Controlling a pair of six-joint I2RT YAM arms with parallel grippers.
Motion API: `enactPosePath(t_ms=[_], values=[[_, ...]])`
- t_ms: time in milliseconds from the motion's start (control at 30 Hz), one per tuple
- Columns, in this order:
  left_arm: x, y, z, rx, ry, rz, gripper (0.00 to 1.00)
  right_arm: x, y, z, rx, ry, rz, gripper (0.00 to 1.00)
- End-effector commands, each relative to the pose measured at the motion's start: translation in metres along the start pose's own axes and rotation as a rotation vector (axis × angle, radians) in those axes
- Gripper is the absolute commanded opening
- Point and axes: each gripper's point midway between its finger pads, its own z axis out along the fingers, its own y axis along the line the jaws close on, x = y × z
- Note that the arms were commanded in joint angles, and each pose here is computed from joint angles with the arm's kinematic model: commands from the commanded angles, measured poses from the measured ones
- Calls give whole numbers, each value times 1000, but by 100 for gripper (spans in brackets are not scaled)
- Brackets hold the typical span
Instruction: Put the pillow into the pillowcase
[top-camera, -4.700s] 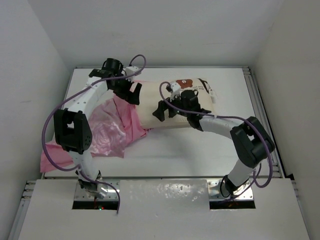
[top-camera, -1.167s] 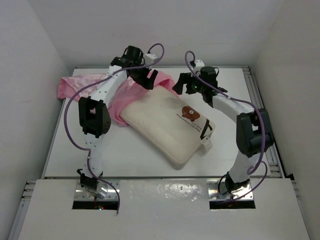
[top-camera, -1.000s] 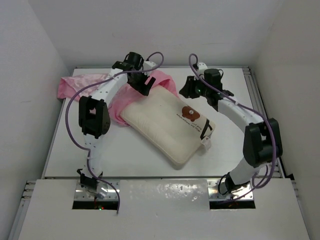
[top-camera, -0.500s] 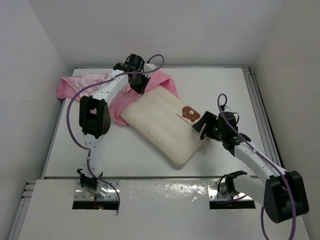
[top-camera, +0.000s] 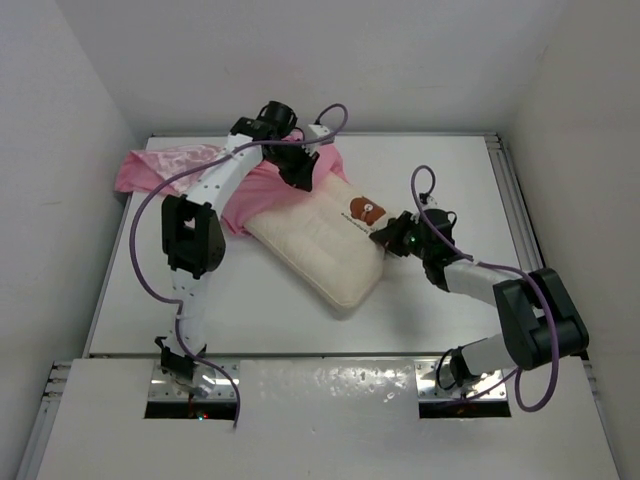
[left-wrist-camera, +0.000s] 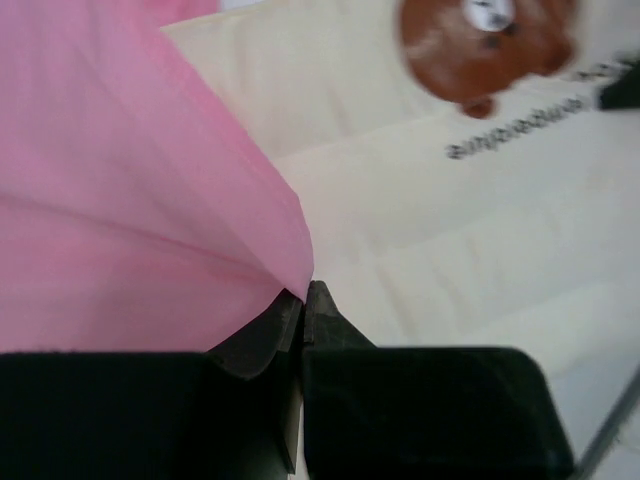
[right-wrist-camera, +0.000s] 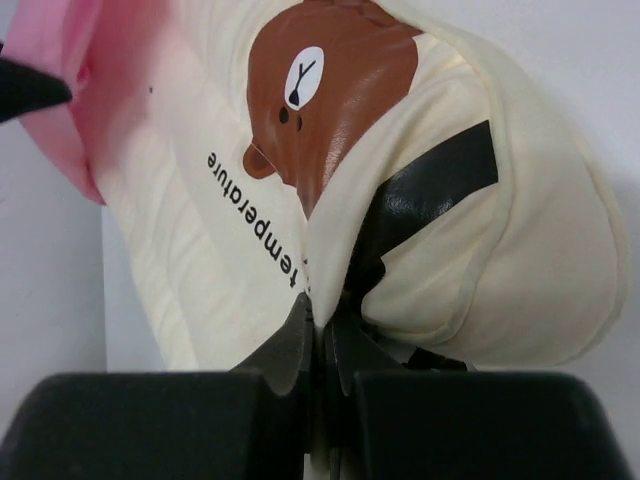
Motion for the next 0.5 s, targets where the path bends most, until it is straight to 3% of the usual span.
enactPosePath(t_ms=[0, 100, 133, 167, 200, 233, 267, 300, 467], values=[[-42, -85, -18, 352, -163, 132, 0, -50, 64, -1, -187, -195, -88, 0], [-25, -69, -15, 278, -92, 127, 0, -48, 58, 2, -116, -159, -183, 4], [-12, -60, -9, 246, -59, 92, 0, -46, 53, 2, -95, -141, -242, 16], [2, -39, -10, 174, -17, 60, 4, -43, 49, 2, -75, -110, -281, 38], [9, -28, -9, 131, 1, 21, 10, -42, 37, 0, -8, -53, -361, 81], [18, -17, -10, 85, 29, -6, 16, -41, 32, -2, 31, -21, -393, 96], [34, 2, -14, 9, 81, -38, 23, -44, 24, -6, 84, 1, -431, 99], [39, 10, -17, -27, 95, -53, 39, -46, 13, -12, 157, 21, -464, 99], [34, 30, -61, -140, 52, -87, 73, -62, 45, -30, 108, -64, -829, 99]])
